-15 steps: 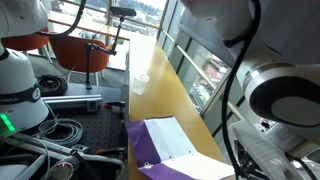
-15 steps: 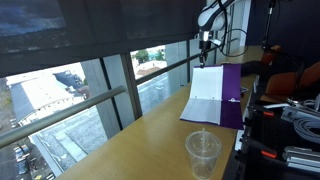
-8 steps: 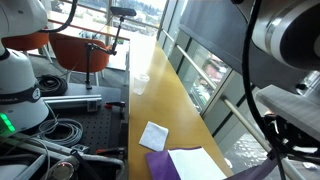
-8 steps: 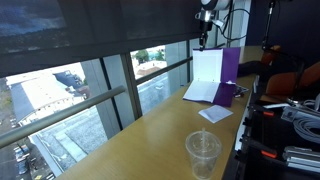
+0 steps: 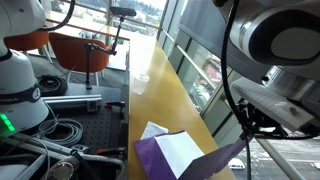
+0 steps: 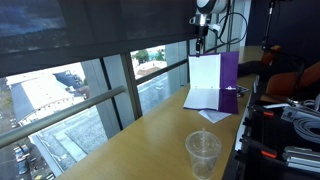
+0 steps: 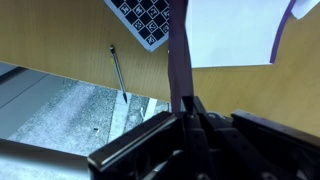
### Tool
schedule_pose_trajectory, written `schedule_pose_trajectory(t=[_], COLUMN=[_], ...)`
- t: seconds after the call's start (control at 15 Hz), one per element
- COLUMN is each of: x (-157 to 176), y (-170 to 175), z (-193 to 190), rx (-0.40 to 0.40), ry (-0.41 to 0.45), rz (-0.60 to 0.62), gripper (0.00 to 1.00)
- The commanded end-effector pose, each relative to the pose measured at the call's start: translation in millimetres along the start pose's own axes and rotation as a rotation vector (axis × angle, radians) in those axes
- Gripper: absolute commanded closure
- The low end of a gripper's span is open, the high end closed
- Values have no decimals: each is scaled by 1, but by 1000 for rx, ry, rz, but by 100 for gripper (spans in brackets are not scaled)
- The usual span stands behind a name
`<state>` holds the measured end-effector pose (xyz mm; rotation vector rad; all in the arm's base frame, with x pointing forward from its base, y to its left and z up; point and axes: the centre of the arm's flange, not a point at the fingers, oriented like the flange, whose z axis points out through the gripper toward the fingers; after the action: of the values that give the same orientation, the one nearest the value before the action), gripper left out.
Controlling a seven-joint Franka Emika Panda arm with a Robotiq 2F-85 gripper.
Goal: Close the file
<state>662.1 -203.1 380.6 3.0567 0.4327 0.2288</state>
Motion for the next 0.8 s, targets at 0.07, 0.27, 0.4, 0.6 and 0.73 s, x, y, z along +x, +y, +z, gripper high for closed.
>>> schedule_pose_trajectory(t=[0.07,0.27,0.4,0.6,0.73], x=[6,8,12,23,29], y=[-7,-17,-25,-42,-51], z=[-9,-9,-5,-1,2], rx=[-23,-23,-31,-44,-56], ry=[15,21,25,44,53], rz=[-41,-61,-87,-131,-154], gripper=[100,100,100,100,100])
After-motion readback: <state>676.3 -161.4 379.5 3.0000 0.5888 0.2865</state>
